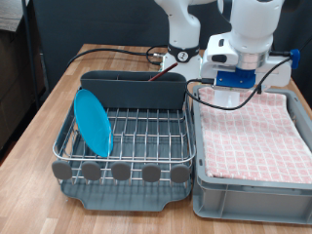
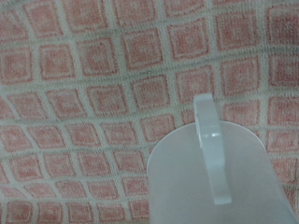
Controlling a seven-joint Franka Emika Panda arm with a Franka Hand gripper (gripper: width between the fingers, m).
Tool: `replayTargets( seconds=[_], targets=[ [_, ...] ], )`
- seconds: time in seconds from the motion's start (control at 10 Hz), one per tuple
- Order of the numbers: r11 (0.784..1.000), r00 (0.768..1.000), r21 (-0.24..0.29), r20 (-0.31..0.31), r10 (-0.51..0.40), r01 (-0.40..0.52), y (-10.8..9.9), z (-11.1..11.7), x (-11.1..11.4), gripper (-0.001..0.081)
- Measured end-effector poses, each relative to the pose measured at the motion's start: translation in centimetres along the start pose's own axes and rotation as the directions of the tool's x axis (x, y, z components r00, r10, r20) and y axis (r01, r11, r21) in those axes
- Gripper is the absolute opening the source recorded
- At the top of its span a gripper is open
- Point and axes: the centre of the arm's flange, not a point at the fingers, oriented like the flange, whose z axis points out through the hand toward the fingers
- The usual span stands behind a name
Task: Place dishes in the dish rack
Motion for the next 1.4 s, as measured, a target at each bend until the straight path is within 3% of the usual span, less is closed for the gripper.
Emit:
replayTargets(
  seconds=[0.7, 1.4],
  targets=[
    [0.997, 0.997, -0.065, -0.05, -0.054, 0.051, 0.2, 3.2, 0.6, 0.0802],
    [0.996, 0.994, -0.055, -0.078, -0.074, 0.069, 1.0, 6.1, 0.9, 0.0802]
  ],
)
